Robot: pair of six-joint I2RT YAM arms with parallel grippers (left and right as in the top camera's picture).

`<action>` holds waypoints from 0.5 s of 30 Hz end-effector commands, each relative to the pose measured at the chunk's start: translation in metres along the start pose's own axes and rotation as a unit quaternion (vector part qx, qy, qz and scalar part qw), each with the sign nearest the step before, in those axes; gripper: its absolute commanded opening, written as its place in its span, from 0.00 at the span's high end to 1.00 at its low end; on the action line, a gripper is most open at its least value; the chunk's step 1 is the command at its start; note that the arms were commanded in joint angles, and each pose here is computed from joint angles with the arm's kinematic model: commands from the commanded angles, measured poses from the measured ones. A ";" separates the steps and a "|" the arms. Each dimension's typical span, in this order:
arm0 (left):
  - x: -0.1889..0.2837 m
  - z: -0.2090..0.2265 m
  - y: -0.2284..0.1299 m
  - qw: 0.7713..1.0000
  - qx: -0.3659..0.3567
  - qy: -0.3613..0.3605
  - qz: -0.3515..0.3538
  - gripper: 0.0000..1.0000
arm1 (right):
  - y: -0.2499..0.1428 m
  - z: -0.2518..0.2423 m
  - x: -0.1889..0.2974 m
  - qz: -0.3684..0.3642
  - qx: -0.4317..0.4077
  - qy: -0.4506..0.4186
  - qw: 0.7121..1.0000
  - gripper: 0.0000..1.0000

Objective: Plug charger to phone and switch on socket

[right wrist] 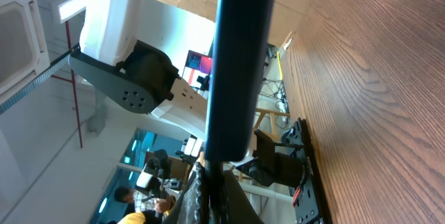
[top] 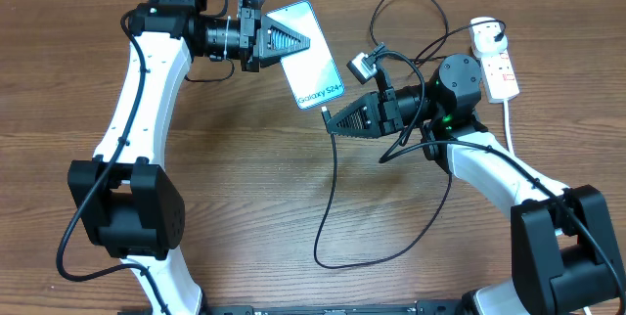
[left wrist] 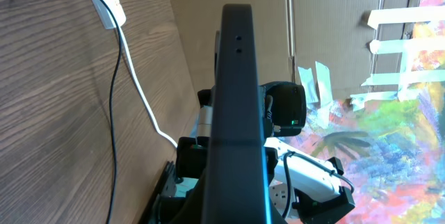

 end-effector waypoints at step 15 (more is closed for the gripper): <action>0.005 -0.007 -0.003 0.999 -0.011 -0.030 0.005 0.96 | 0.007 0.013 0.004 -0.008 0.022 -0.003 1.000 0.96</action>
Point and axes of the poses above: each gripper's point midway between its finger pads, its own x axis back along the fingers, its own z axis along the line the jaws close on, y = z × x, the point moved 8 cm from there along x, back along the fingers, and after that the axes turned 4 degrees about x, right-handed, at the moved point
